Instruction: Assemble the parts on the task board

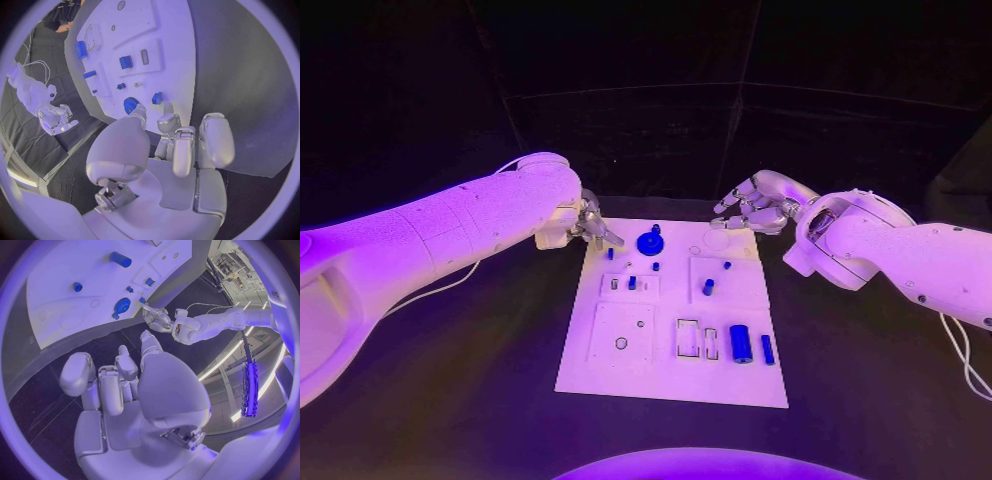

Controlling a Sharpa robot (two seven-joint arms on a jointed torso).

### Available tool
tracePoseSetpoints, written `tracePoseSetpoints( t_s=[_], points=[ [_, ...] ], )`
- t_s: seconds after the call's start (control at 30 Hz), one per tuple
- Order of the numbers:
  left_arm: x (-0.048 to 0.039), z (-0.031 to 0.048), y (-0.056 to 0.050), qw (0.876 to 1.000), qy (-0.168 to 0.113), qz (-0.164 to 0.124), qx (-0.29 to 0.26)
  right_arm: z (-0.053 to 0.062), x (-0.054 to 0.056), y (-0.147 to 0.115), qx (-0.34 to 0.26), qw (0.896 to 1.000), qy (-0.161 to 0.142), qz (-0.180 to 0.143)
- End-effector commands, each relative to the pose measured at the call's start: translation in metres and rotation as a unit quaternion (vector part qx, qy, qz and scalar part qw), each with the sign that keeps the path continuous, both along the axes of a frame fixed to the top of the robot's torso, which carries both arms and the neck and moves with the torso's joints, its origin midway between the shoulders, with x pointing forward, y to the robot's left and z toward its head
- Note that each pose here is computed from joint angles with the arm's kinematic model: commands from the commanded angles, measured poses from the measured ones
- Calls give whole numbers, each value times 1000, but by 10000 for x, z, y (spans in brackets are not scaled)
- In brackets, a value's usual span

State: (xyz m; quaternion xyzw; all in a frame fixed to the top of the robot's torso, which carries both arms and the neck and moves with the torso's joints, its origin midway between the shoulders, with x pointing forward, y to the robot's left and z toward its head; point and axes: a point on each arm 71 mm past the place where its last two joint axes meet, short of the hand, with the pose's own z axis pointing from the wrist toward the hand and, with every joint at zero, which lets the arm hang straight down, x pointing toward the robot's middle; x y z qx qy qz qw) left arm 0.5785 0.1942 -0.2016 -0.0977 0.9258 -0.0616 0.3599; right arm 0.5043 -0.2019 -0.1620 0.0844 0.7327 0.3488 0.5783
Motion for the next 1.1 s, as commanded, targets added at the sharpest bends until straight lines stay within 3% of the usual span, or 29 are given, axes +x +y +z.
tracePoseSetpoints(
  t_s=[0.03,0.23,1.1],
  points=[
    [1,-17,-38,1000,1,-16,-5,14,1,14,1,1000,-4,4],
    [1,-53,-84,1000,4,-20,-8,13,3,19,0,1000,-3,5],
    [34,-113,-108,1000,14,-16,-2,10,6,34,0,1000,-2,6]
  ],
)
